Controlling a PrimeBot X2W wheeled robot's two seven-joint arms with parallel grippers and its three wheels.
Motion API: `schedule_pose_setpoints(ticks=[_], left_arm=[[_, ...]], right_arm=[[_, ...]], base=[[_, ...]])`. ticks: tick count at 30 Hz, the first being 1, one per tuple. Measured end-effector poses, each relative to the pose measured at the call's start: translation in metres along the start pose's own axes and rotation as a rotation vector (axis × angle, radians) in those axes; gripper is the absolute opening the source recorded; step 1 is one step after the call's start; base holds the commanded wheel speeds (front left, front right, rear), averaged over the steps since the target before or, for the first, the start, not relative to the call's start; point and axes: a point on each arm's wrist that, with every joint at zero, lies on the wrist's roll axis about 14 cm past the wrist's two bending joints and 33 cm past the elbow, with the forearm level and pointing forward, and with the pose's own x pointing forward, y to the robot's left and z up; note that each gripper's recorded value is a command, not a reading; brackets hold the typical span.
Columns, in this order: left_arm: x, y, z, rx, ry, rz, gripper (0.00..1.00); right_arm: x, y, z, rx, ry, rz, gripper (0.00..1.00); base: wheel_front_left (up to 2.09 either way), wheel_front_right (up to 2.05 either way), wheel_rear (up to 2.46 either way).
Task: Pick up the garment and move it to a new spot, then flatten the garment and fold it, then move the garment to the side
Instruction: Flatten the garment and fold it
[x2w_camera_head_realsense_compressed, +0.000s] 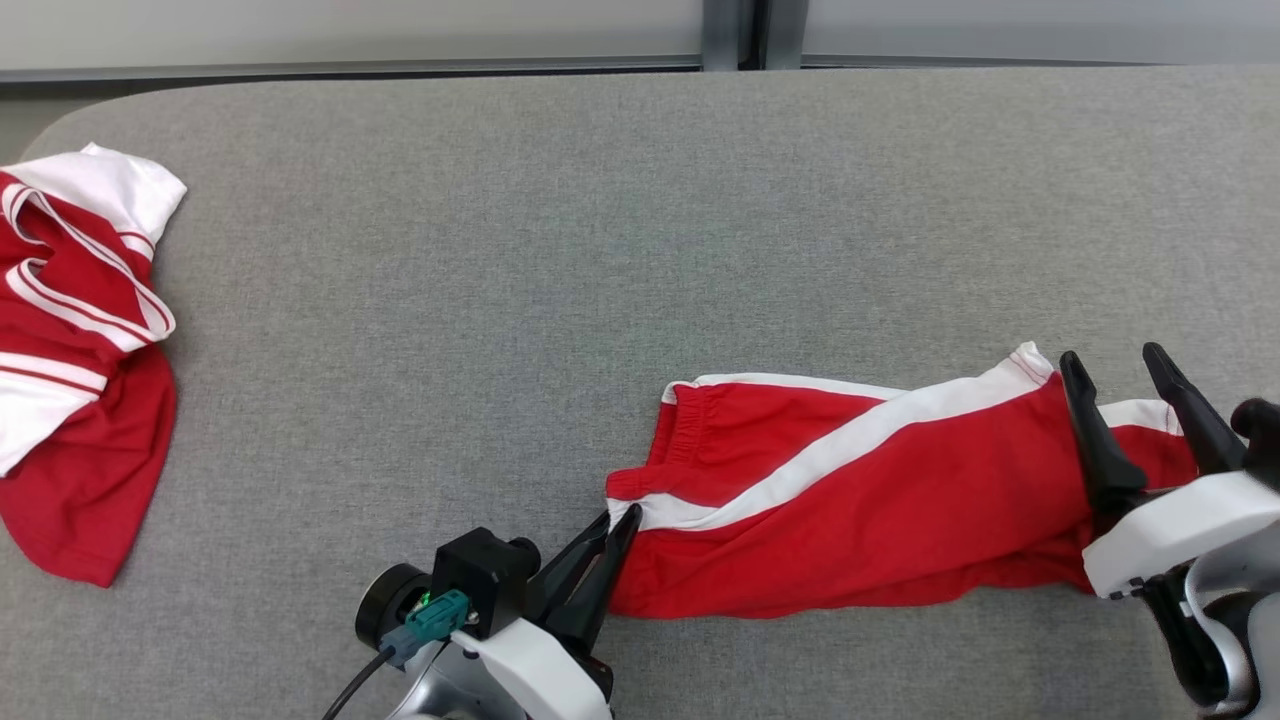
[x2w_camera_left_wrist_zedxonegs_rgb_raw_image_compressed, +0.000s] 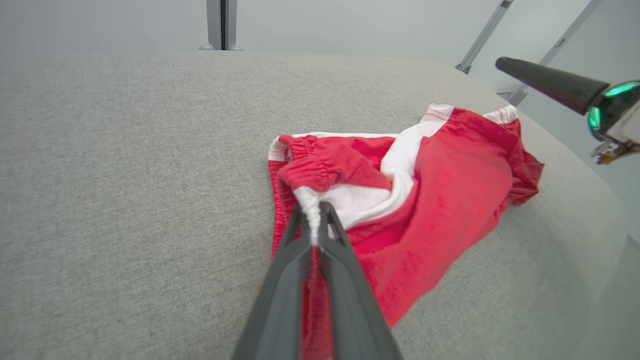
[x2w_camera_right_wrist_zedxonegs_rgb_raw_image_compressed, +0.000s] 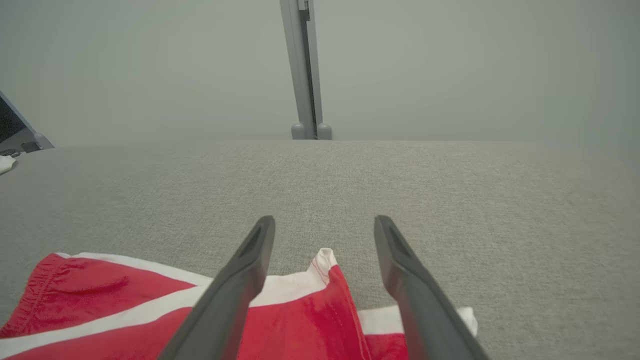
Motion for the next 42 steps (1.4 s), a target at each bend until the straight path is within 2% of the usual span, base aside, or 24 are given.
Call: schedule_pose_setpoints(ticks=[7, 12, 13, 14, 15, 17, 22, 31, 34, 42], left_arm=[[0.011, 0.010, 0.000, -0.013, -0.022, 0.023, 0.00], [0.015, 0.018, -0.003, -0.023, -0.027, 0.044, 0.00], [0.015, 0.020, -0.003, -0.024, -0.027, 0.047, 0.00], [0.016, 0.021, -0.003, -0.024, -0.030, 0.049, 0.00], [0.016, 0.022, -0.003, -0.024, -0.031, 0.053, 0.00], [0.018, 0.023, -0.001, -0.020, -0.046, 0.058, 0.00], [0.018, 0.037, 0.021, 0.014, -0.121, 0.102, 0.00], [0.014, 0.051, 0.101, 0.133, -0.336, 0.135, 0.00], [0.010, 0.048, 0.130, 0.177, -0.405, 0.124, 0.00], [-0.011, 0.013, 0.213, 0.257, -0.630, 0.062, 0.00]], right_arm=[[0.034, -0.006, -0.050, -0.064, 0.317, 0.063, 1.00], [0.046, -0.001, -0.071, -0.077, 0.455, 0.101, 1.00], [0.047, -0.001, -0.074, -0.076, 0.472, 0.104, 0.52], [0.048, -0.001, -0.075, -0.076, 0.483, 0.104, 0.32], [0.050, -0.002, -0.075, -0.076, 0.486, 0.104, 0.00], [0.052, -0.003, -0.071, -0.075, 0.472, 0.100, 0.00], [0.058, 0.002, -0.033, -0.043, 0.292, 0.093, 0.00], [0.032, 0.010, 0.060, 0.030, -0.157, 0.058, 0.00], [0.015, 0.010, 0.093, 0.015, -0.287, 0.051, 0.00], [-0.037, 0.004, 0.183, -0.098, -0.595, 0.029, 0.00]], base=[[0.00, 0.00, 0.00], [0.00, 0.00, 0.00], [0.00, 0.00, 0.00], [0.00, 0.00, 0.00], [0.00, 0.00, 0.00], [0.00, 0.00, 0.00], [0.00, 0.00, 0.00], [0.00, 0.00, 0.00], [0.00, 0.00, 0.00], [0.00, 0.00, 0.00]])
